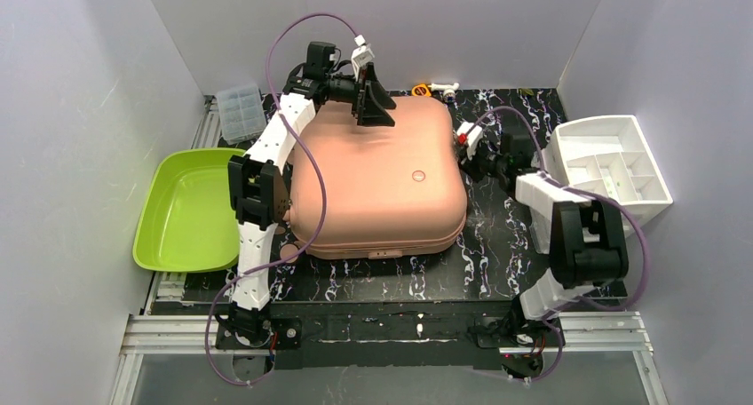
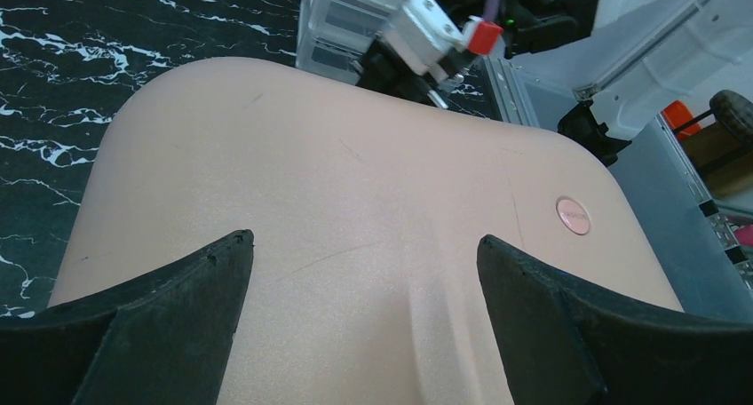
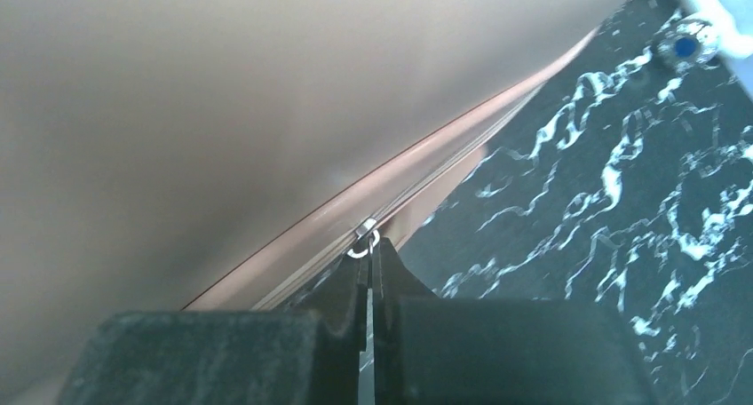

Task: Open, take out, and arrange the luggage
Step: Unzip the zipper of the luggage.

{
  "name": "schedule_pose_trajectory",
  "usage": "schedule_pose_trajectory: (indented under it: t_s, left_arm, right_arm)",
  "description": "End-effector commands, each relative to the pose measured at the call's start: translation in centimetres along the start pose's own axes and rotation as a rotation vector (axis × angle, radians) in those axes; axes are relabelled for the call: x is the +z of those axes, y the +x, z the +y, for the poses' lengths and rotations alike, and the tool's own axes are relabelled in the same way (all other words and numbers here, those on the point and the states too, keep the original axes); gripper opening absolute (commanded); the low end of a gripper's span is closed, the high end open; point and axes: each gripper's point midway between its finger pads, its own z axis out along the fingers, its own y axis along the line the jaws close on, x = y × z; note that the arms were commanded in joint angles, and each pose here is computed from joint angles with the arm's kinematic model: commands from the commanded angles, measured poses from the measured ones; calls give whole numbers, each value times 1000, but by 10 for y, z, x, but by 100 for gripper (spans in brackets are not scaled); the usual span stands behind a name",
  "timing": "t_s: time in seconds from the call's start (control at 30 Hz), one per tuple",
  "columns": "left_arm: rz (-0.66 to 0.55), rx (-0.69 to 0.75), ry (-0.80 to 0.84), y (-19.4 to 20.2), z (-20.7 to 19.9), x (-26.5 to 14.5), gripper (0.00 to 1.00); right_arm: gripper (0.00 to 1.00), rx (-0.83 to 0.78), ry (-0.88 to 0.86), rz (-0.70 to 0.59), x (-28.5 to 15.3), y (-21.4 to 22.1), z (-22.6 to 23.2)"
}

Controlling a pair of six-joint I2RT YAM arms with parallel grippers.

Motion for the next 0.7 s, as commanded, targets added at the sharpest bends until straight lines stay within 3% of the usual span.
schedule_pose_trajectory:
  t_s: [0.0,0.37,0.5,0.67]
  left_arm:
    - [121,-363,19,81,-2,19,96]
    - [145,-380,72,92,-25,27,94]
    - [144,-370,73,91,-30,24,94]
    - [100,-310,-34,57,-19,11,98]
  right_arm:
    - [1,5,155,-5,25,-11,-59]
    - [1,32,153,-30,84,-23,-117]
    - [1,23,128,-45,87,-24,-113]
    - [1,16,114,-55,75,-16,-92]
